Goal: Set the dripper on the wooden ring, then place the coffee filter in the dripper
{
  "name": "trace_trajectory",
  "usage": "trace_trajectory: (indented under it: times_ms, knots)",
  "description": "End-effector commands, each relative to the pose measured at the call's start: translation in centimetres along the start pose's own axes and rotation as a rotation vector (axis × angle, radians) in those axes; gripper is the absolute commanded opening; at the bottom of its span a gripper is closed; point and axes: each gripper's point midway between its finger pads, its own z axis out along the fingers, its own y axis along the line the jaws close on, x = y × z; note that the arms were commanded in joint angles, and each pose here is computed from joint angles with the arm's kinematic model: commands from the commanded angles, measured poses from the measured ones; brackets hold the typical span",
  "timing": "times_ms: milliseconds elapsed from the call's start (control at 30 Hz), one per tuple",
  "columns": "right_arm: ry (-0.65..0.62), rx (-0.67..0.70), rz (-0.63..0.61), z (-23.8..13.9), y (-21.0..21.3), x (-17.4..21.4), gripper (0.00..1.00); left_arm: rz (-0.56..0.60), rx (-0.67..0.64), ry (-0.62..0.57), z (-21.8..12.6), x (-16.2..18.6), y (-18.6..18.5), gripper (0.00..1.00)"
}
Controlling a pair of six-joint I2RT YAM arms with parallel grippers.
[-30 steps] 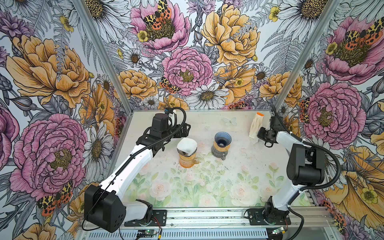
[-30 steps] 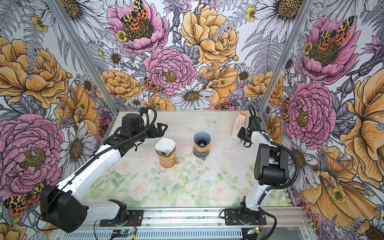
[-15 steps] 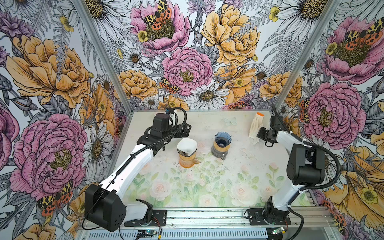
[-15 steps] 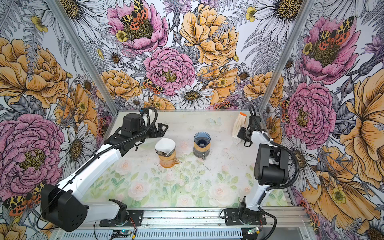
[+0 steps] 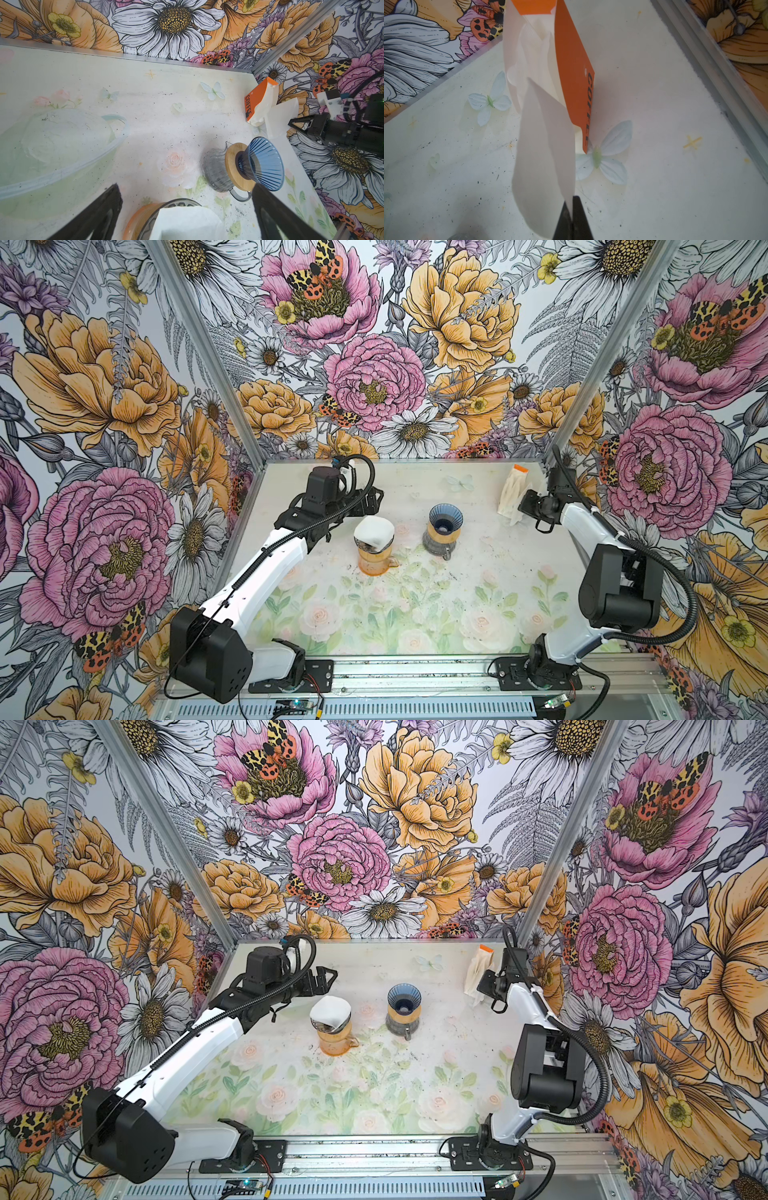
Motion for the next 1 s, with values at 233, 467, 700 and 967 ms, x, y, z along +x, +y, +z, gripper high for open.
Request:
trace_trajectory:
  times_ms: [233,467,700,967]
  knots:
    - [-0.098,-0.077,-0.032,-6.6,2.4,-1.8,0.00,0.028,0.025,-0.021,-0.4,-1.1,-1.1,0.99]
    - [-0.130,-0.181,-0.072,-11.4,5.1,-2.7,0.00,0.040,0.027,-0.023,-0.3,-1.3,-1.2,0.99]
    - [-0.094,-0.318,-0.107,-14.6,8.2,-2.5,0.00,0.060,0.040,-0.031,-0.3,-1.9,-1.7,0.99]
    - [0.002,-0.428,-0.199,-16.2,12.1,-0.8,0.00,0.093,0.055,-0.028,0.3,-2.4,-2.6,0.99]
